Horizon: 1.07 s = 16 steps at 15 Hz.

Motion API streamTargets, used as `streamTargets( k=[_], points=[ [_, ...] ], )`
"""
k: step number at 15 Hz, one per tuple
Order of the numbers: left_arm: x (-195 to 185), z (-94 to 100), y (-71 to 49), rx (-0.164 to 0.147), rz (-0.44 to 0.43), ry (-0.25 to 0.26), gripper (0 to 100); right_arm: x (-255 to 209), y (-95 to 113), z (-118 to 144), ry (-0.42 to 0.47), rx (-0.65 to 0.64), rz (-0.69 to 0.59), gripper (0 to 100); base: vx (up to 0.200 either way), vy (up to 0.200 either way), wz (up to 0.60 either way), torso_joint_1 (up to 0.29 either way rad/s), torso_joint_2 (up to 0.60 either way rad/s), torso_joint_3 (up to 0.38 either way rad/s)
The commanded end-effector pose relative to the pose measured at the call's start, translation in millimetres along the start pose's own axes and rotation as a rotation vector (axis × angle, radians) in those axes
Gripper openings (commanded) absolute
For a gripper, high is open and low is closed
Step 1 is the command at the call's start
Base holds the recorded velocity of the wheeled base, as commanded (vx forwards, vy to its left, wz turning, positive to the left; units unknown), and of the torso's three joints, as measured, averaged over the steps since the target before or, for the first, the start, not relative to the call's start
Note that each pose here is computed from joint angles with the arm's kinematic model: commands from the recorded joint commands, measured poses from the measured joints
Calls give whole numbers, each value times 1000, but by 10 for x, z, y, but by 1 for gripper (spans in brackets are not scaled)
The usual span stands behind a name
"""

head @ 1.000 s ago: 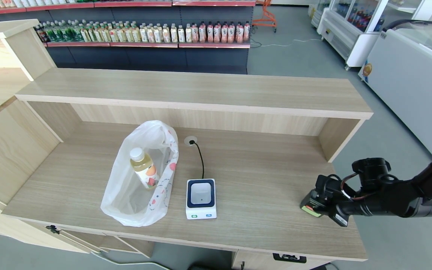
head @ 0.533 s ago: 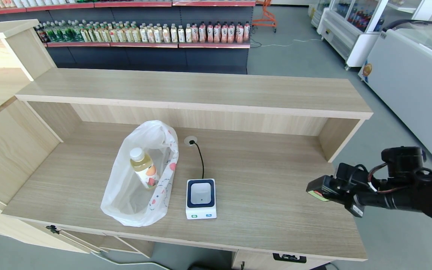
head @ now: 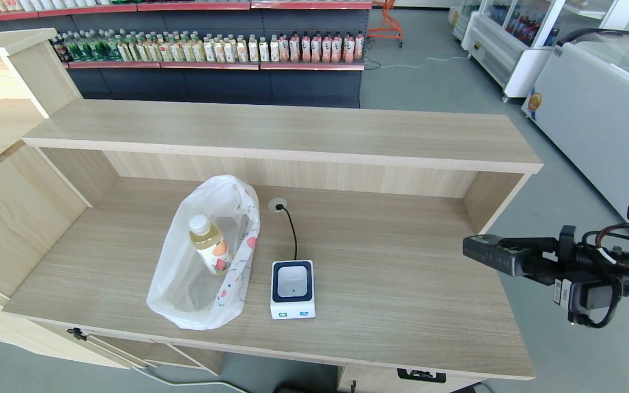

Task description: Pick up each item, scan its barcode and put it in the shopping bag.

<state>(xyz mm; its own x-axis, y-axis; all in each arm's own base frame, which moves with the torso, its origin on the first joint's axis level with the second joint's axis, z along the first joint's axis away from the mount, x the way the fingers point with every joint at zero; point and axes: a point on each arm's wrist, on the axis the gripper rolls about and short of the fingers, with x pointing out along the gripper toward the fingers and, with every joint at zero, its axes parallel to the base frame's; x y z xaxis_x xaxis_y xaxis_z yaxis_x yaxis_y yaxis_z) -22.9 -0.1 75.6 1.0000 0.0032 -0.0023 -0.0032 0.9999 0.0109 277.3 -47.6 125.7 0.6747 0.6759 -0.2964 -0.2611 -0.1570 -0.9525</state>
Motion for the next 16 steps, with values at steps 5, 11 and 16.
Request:
streamTargets(
  k=[5, 11, 16],
  points=[
    [0, 0, 0, 0, 1, -1, 100, 182, -163, 548, -273, -260, -2, 0, 0, 0, 0, 0, 0, 0],
    [0, -2, 0, 0, 1, 1, 100, 285, -179, 860, -431, -554, 4, 0, 0, 0, 0, 0, 0, 0],
    [0, 0, 0, 0, 1, -1, 100, 557, -279, 1252, -748, -720, -190, 0, 0, 0, 0, 0, 0, 0]
  ],
)
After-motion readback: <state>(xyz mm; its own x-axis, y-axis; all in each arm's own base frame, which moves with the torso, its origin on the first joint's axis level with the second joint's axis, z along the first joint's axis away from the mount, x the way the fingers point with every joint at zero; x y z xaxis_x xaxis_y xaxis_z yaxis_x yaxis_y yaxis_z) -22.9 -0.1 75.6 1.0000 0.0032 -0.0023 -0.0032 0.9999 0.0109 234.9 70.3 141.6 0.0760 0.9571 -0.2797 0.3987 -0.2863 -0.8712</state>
